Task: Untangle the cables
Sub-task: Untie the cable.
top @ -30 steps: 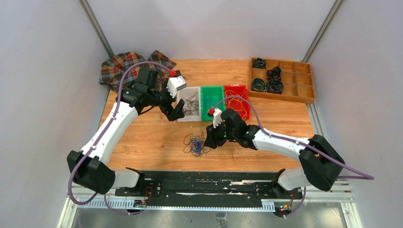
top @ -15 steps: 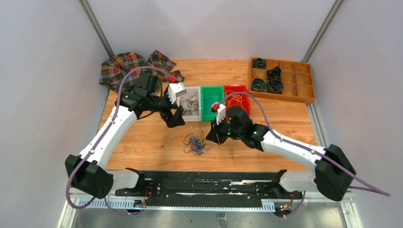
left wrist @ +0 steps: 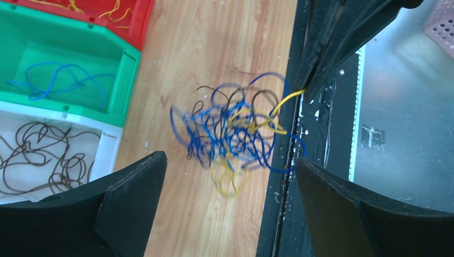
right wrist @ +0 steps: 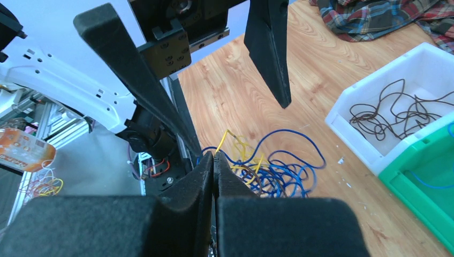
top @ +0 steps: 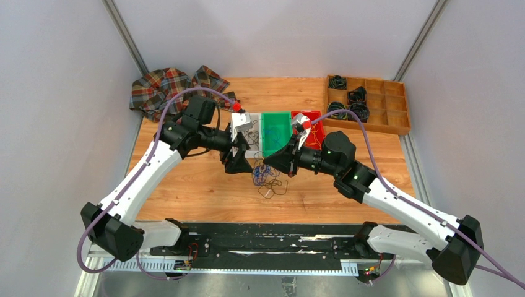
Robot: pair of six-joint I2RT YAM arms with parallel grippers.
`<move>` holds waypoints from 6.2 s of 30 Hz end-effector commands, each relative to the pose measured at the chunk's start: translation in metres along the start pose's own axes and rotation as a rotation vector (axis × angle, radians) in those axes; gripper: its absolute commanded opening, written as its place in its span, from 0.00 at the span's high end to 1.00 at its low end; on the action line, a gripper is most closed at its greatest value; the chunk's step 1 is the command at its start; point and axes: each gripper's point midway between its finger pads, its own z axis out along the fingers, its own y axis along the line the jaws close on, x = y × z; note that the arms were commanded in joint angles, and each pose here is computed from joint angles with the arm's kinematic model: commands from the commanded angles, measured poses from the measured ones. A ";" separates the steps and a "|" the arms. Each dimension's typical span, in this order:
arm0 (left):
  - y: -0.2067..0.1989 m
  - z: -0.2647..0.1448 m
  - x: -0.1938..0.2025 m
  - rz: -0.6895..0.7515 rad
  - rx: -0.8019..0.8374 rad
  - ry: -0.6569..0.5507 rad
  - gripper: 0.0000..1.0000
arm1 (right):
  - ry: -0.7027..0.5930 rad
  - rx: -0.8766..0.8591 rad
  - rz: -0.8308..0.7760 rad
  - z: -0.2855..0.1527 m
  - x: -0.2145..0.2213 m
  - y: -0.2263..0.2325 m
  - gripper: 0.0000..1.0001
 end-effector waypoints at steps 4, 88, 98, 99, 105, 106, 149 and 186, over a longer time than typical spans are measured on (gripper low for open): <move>-0.017 0.006 -0.002 -0.006 0.061 -0.005 0.19 | -0.103 -0.074 0.014 0.001 -0.032 0.016 0.99; -0.022 -0.032 -0.016 1.449 -0.342 0.110 0.99 | 0.002 0.059 0.106 0.008 -0.006 -0.013 1.00; -0.032 -0.071 -0.023 1.339 -0.448 0.081 0.99 | 0.264 0.640 0.144 -0.047 0.103 -0.133 0.99; -0.032 -0.074 -0.027 1.326 -0.471 0.069 0.99 | 0.269 0.675 0.166 -0.055 0.111 -0.141 0.99; -0.030 -0.099 -0.069 1.245 -0.632 -0.054 0.99 | 0.288 0.769 0.194 -0.075 0.135 -0.155 0.99; -0.030 -0.104 -0.079 1.231 -0.663 -0.088 0.99 | 0.291 0.781 0.195 -0.077 0.136 -0.156 0.99; -0.091 -0.220 -0.277 0.870 -0.824 -0.868 0.99 | 0.200 0.588 0.120 -0.073 0.099 -0.118 0.58; -0.115 -0.210 -0.295 0.879 -0.647 -0.862 0.99 | -0.135 -0.023 -0.313 0.084 -0.014 -0.001 0.44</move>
